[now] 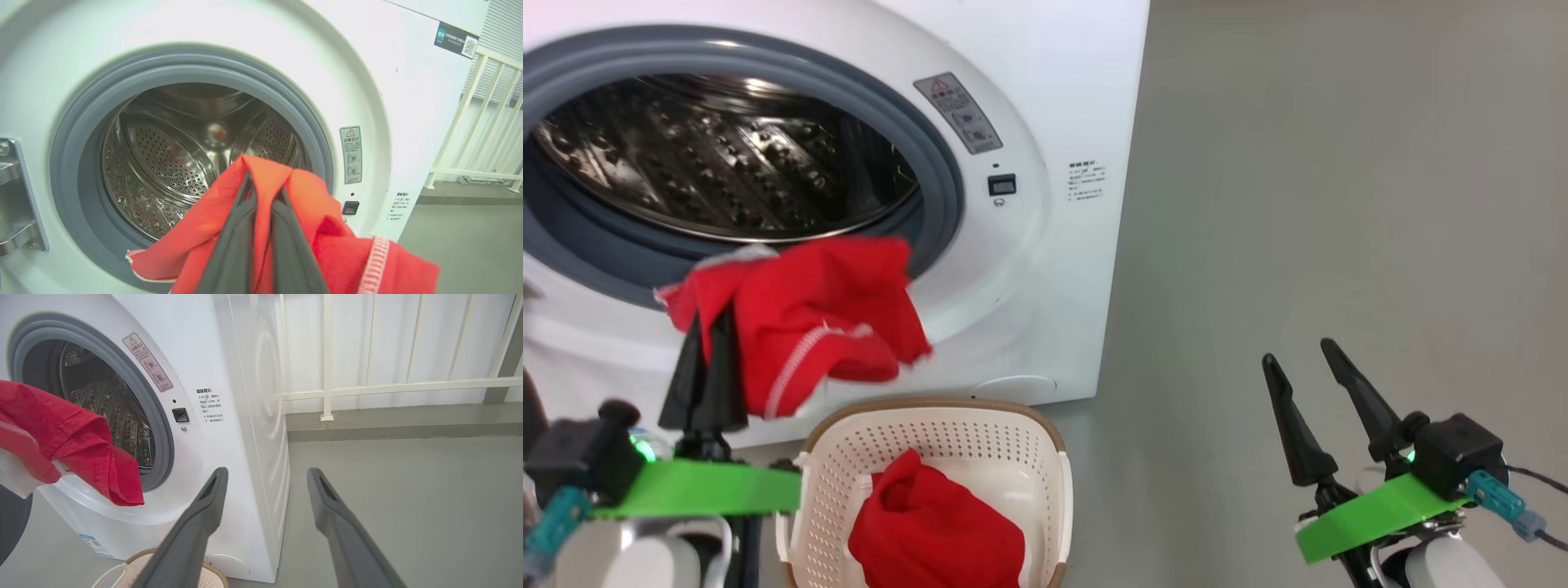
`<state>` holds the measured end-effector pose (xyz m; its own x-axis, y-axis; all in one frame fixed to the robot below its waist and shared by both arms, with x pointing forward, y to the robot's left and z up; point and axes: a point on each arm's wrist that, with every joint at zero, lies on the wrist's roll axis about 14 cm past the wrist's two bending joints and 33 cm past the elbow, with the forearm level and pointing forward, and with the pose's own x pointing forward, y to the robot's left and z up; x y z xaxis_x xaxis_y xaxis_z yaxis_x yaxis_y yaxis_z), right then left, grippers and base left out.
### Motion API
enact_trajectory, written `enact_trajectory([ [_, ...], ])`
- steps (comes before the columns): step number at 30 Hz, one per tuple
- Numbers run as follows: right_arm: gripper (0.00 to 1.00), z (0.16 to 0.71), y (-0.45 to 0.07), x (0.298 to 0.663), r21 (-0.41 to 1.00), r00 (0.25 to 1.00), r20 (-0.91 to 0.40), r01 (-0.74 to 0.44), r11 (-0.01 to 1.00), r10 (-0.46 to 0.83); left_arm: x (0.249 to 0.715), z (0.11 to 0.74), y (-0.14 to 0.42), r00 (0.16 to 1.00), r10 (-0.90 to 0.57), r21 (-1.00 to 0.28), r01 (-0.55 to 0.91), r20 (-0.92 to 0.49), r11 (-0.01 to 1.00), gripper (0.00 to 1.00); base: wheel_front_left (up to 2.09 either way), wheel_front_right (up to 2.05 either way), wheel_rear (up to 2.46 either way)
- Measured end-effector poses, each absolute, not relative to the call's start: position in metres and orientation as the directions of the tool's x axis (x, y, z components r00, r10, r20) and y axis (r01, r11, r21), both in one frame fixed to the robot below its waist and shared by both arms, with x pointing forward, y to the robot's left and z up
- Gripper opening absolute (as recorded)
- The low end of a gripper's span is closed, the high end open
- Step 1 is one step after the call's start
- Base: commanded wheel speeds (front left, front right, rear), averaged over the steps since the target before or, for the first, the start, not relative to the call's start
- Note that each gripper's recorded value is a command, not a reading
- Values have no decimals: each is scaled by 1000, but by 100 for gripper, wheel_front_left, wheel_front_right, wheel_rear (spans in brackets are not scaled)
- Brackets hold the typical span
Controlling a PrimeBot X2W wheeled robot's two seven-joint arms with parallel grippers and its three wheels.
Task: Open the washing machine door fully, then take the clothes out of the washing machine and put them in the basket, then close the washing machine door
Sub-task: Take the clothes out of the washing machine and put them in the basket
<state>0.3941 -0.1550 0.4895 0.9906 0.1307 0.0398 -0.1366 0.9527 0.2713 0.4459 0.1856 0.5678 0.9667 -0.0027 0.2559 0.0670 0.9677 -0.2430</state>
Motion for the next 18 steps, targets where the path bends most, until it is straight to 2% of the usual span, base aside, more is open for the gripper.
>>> enact_trajectory([
  [7,100,489,-152,390,276,990,40,-142,951,137,426,565,180,973,-6,-252,66,232,965,0,0,0,0],
  [14,100,481,-150,395,281,990,18,-143,949,143,421,519,164,995,-44,-263,67,93,962,0,0,0,0],
  [18,100,473,-148,399,284,989,-3,-141,948,147,419,474,162,998,-43,-303,28,-42,952,0,0,0,0],
])
